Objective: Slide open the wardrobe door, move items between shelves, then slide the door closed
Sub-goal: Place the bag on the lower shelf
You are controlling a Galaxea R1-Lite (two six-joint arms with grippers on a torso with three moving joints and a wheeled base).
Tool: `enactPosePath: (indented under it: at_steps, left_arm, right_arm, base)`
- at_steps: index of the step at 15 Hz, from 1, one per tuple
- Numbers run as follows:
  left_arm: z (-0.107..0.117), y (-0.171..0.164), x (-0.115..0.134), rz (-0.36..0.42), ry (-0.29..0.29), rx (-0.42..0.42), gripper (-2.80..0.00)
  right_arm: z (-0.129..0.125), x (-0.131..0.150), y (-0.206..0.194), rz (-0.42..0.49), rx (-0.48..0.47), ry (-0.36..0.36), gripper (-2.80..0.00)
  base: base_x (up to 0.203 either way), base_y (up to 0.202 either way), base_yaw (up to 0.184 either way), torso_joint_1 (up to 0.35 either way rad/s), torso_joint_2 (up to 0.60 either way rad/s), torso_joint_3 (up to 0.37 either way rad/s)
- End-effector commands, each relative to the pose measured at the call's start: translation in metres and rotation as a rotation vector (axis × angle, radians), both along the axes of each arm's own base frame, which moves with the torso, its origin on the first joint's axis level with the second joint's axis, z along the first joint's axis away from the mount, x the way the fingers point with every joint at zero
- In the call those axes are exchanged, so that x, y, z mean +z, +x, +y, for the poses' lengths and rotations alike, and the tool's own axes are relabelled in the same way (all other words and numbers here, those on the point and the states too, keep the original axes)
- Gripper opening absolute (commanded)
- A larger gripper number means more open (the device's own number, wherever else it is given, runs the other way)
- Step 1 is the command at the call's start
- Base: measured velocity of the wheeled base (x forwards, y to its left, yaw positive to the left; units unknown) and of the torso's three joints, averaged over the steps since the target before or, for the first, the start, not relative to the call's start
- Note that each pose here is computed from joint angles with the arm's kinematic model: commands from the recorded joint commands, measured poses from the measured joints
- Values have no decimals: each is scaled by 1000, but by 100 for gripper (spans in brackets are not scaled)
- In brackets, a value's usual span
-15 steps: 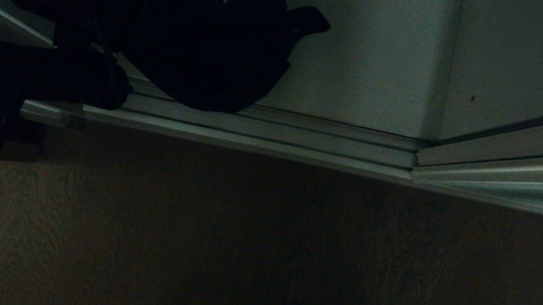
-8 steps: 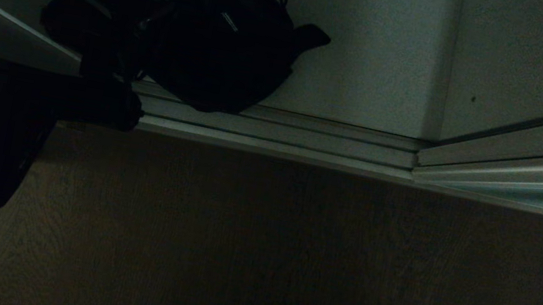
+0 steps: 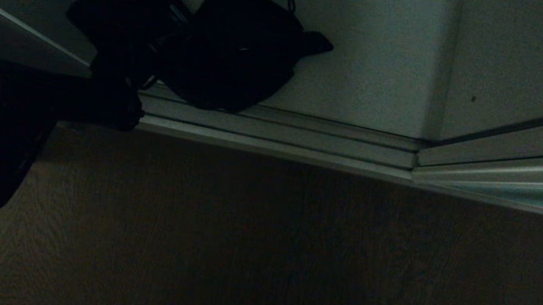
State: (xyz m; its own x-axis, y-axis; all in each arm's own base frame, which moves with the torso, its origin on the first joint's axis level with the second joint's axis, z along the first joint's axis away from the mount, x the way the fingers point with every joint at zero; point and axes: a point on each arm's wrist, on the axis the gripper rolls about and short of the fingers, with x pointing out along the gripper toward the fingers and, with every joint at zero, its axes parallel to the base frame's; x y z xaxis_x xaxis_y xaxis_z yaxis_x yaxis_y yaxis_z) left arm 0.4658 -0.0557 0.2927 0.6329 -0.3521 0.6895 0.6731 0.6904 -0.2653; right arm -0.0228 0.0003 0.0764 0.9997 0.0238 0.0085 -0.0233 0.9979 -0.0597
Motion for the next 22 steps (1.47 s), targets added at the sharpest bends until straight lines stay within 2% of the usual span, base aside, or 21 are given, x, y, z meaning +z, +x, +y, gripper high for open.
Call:
enactPosePath:
  at_steps: [1, 5, 8, 11, 15, 17, 21, 22]
  left_arm:
    - [0, 0, 0, -5, -9, 17, 0]
    - [2, -8, 13, -33, -29, 22, 0]
    - [8, -13, 23, 1, -40, 45, 0]
    - [16, -18, 34, 136, -41, 32, 0]
    - [30, -23, 37, 421, -41, 5, 0]
    - [39, -35, 48, 486, -41, -70, 0]
    - [45, -52, 58, 620, -104, -149, 0]
    - [47, -58, 62, 651, -93, -183, 0]
  right_arm:
    - [0, 0, 0, -4, 1, 0, -280]
    - [0, 0, 0, -4, 1, 0, -280]
    - [0, 0, 0, -2, 1, 0, -280]
    - [0, 0, 0, -2, 1, 0, -280]
    - [0, 0, 0, -3, 0, 0, -280]
    - [0, 0, 0, -2, 1, 0, -280]
    - [0, 0, 0, -2, 1, 0, -280]
    - [0, 0, 0, -4, 1, 0, -280]
  base:
    - [0, 0, 0, 0, 0, 0]
    - [0, 0, 0, 0, 0, 0]
    - [0, 0, 0, 0, 0, 0]
    - [0, 0, 0, 0, 0, 0]
    - [0, 0, 0, 0, 0, 0]
    - [0, 0, 0, 0, 0, 0]
    - [0, 0, 0, 0, 0, 0]
    - [0, 0, 0, 0, 0, 0]
